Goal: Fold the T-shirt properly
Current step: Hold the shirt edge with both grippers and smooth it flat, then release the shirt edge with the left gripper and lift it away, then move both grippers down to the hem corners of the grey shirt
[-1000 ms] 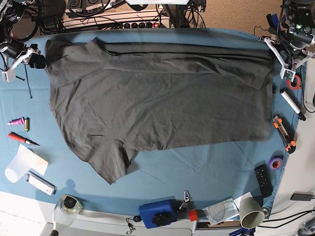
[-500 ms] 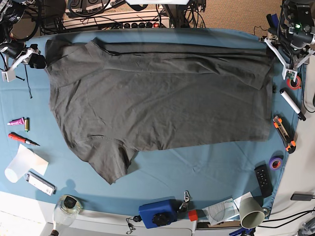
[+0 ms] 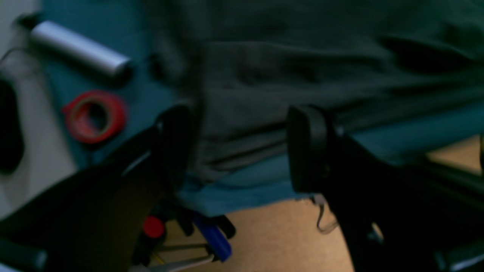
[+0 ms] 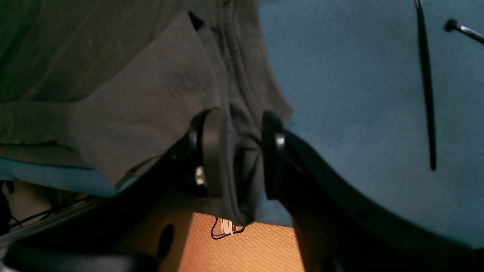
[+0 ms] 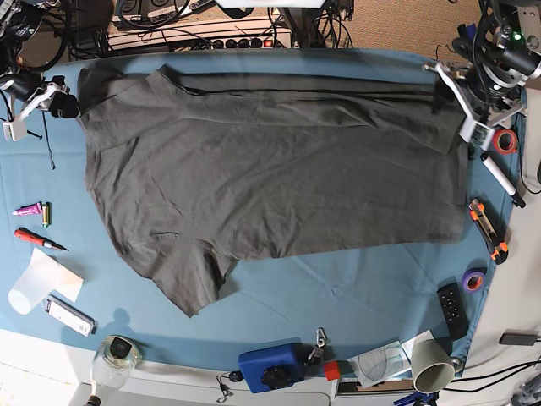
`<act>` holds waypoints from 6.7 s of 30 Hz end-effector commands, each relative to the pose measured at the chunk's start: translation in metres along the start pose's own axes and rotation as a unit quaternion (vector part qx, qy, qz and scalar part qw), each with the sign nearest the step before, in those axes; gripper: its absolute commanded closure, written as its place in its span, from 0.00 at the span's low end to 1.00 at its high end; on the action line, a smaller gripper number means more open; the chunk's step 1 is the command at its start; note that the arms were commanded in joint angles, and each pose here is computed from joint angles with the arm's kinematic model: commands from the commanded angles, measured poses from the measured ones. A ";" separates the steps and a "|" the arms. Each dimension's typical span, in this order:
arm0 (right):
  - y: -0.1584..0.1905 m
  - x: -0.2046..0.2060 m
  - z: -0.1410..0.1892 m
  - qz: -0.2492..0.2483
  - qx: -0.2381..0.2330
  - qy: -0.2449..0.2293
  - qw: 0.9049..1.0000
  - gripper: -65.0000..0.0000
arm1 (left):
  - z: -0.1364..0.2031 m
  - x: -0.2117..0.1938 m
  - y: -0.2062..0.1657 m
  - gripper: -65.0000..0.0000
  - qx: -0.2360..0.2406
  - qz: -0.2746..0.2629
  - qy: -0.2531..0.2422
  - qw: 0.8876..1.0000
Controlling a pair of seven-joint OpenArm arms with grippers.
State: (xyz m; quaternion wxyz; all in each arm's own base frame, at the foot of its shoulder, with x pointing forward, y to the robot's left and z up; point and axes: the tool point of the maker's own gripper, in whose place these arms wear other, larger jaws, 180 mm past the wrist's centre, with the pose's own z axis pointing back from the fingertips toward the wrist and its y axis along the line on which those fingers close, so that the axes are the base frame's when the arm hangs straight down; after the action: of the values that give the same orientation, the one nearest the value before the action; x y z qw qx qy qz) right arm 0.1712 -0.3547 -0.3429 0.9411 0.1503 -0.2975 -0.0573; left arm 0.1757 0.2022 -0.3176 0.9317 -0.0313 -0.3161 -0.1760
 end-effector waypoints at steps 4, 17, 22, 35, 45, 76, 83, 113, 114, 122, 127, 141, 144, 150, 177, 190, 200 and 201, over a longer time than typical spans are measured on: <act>-0.002 0.016 0.008 0.019 -0.005 -0.018 1.000 0.75 | 0.004 0.010 -0.007 0.43 -0.021 -0.006 -0.020 1.000; -0.002 0.016 0.008 0.019 -0.005 -0.019 1.000 0.75 | -0.005 0.014 0.000 0.46 -0.025 -0.034 -0.035 0.999; 0.000 0.024 0.007 0.021 -0.003 -0.028 0.999 0.75 | -0.021 0.022 0.001 0.46 -0.050 -0.005 -0.048 0.998; 0.005 0.057 0.005 0.033 0.002 -0.070 0.997 0.75 | -0.046 0.017 -0.035 0.46 -0.078 -0.033 -0.023 0.996; 0.005 0.058 0.005 0.033 0.003 -0.071 0.997 0.75 | -0.061 0.022 -0.024 0.47 -0.024 -0.061 -0.009 0.998; 0.001 0.055 0.004 0.035 -0.009 -0.062 0.997 0.75 | -0.081 0.016 0.000 1.00 0.002 -0.013 0.020 1.000; 0.001 0.055 0.004 0.035 -0.009 -0.062 0.997 0.75 | -0.078 0.026 -0.001 1.00 0.004 -0.017 0.000 1.000; 0.001 0.056 0.004 0.038 -0.008 -0.065 0.997 0.75 | -0.088 0.054 0.021 0.52 0.035 -0.026 -0.043 0.998; 0.001 0.056 0.004 0.040 -0.008 -0.065 0.997 0.75 | -0.088 0.054 0.021 0.52 0.035 -0.026 -0.043 0.998; 0.002 0.060 0.005 0.041 -0.007 -0.074 0.996 0.75 | -0.077 0.071 0.020 0.52 0.046 -0.044 -0.067 0.996; 0.004 0.069 0.005 0.044 -0.005 -0.087 0.995 0.75 | -0.066 0.079 0.046 0.52 0.125 -0.031 -0.078 0.989; -0.003 0.113 0.007 0.059 -0.040 -0.141 0.987 0.75 | -0.084 0.126 0.105 0.52 0.193 0.022 -0.125 0.973; -0.004 0.113 0.007 0.060 -0.042 -0.141 0.987 0.75 | -0.103 0.121 0.118 0.52 0.180 0.054 -0.085 0.978; -0.014 0.114 0.008 0.048 -0.070 -0.145 0.986 0.75 | -0.122 0.136 0.124 0.52 0.132 0.081 -0.054 0.986; 0.007 0.176 -0.056 0.003 0.023 -0.164 0.986 0.75 | -0.145 0.162 0.124 0.52 0.044 0.145 -0.025 0.988; 0.046 0.257 -0.119 0.008 0.065 -0.160 0.985 0.75 | -0.133 0.185 0.107 0.52 -0.019 0.135 -0.006 0.991; 0.022 0.229 -0.161 -0.008 -0.013 -0.073 0.997 0.75 | -0.131 0.175 0.103 0.53 -0.030 0.125 0.022 0.991; 0.022 0.222 -0.165 -0.016 -0.011 -0.064 0.998 0.75 | -0.131 0.174 0.104 0.53 -0.029 0.125 0.025 0.991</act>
State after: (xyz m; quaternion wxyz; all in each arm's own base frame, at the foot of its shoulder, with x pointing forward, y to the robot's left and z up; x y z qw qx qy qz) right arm 0.4299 -0.3281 -0.3723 0.9349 0.1430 -0.3135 -0.0857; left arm 0.4039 0.2167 -0.3329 0.9593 -0.1003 -0.2555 -0.0669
